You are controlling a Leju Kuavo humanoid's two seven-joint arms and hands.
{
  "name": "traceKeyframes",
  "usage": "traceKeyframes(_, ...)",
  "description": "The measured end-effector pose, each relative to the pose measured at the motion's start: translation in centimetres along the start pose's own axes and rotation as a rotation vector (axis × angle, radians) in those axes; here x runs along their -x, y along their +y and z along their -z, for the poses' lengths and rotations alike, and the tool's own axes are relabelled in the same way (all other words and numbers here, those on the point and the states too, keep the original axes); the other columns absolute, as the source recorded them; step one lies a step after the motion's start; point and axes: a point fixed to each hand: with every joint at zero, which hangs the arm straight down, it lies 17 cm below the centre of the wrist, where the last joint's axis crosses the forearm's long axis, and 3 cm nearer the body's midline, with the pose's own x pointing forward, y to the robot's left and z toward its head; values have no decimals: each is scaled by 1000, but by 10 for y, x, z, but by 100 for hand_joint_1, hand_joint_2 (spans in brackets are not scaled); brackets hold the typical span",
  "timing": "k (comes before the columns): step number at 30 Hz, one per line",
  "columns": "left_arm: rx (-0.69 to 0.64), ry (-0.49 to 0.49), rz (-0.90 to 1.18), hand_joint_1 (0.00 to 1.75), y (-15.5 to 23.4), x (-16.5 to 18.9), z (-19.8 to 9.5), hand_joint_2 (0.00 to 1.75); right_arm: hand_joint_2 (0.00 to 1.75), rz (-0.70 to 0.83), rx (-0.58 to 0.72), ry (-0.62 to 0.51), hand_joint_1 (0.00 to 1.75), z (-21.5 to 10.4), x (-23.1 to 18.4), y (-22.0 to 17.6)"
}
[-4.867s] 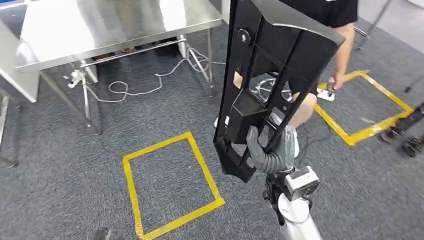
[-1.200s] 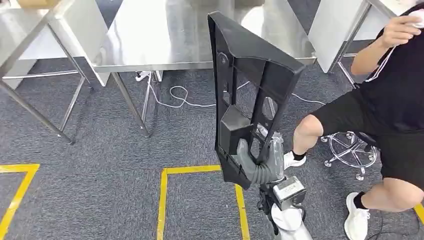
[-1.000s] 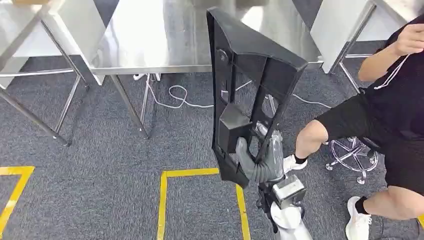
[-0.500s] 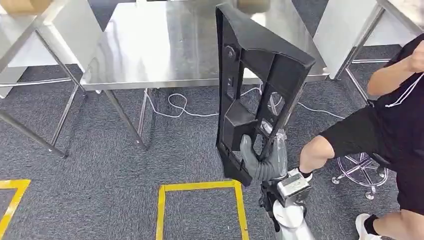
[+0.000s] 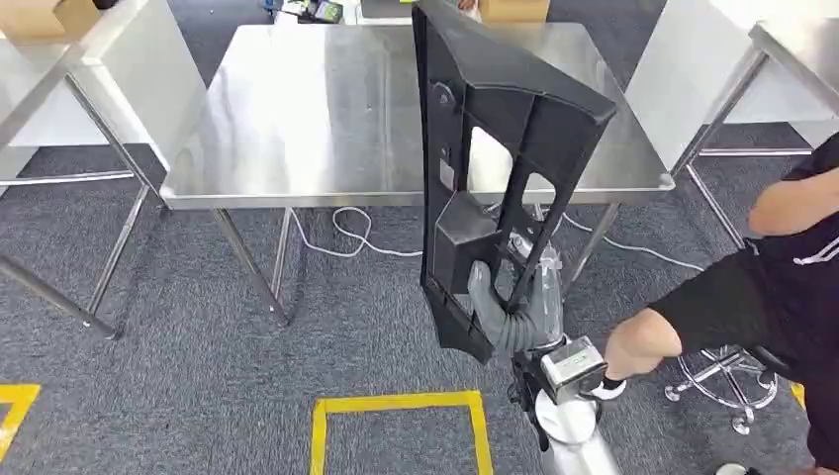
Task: Take the parts from the cabinet and place them on the table.
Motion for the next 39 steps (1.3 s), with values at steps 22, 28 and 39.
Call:
traceKeyframes(22, -7, 3, -13, 0, 7, 3, -1, 175, 175, 31, -24, 3, 175, 1, 3, 20)
traceKeyframes(28, -6, 3, -13, 0, 6, 3, -2, 175, 175, 36, -32, 3, 175, 1, 2, 23)
traceKeyframes(39, 8, 14, -17, 0, -3, 7, -5, 175, 175, 26, -42, 22, 175, -6, 8, 23)
